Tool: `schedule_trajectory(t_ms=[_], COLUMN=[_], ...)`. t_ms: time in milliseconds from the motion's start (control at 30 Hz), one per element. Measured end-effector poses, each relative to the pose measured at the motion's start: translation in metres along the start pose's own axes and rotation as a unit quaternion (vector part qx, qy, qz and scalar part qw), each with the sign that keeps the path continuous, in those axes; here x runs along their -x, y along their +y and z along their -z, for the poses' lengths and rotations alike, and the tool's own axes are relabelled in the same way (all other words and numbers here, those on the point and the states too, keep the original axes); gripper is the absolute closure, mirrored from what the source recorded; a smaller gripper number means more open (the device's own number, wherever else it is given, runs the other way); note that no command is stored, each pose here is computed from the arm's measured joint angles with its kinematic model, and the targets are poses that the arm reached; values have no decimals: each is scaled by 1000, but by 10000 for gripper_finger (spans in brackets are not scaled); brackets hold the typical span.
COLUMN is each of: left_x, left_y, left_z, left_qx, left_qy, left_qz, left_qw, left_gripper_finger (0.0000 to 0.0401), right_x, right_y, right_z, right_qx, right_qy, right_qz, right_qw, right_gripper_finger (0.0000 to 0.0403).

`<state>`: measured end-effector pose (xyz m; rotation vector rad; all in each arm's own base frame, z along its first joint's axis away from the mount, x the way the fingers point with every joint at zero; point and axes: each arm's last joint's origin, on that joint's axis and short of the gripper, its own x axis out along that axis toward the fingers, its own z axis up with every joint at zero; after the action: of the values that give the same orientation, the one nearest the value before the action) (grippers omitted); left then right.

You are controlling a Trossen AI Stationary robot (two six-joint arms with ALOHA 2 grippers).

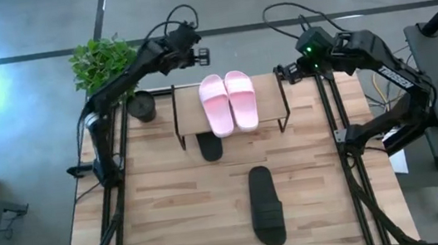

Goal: Pick and place slides into the shelf
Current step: Adjust the shelf

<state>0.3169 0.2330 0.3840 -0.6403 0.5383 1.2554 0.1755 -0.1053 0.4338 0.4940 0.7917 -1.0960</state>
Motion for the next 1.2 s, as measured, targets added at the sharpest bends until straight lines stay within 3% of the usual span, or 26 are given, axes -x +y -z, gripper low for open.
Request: schedule_trajectory(t_ms=[100,233,333,467,567,733,1033,1200], left_x=[53,121,157,180,183,157,129,120], left_y=[-18,-38,-47,-52,-51,-49,-61,-59], left_z=[5,32,67,126,165,207,238,247], left_qx=[-48,-111,-146,-207,-218,-175,-114,-124], left_qy=[-40,-84,-87,-73,-52,5,24,27], left_qz=[100,200,229,239,238,218,299,291], left_qw=[993,970,958,946,945,960,947,948], left_gripper_finger=[401,401,401,401,401,401,401,401], right_x=[-2,-15,-31,-48,-56,-69,-87,-86], right_y=[0,5,17,44,64,87,116,118], right_z=[9,28,49,78,94,111,127,128], right_qx=[7,-8,-26,-26,-24,-42,-51,-50], right_qy=[30,91,115,130,134,139,152,155], right_qz=[-35,-104,-128,-163,-197,-220,-261,-260], right_qw=[999,990,985,978,971,965,952,952], right_gripper_finger=[345,351,351,351,351,351,351,351])
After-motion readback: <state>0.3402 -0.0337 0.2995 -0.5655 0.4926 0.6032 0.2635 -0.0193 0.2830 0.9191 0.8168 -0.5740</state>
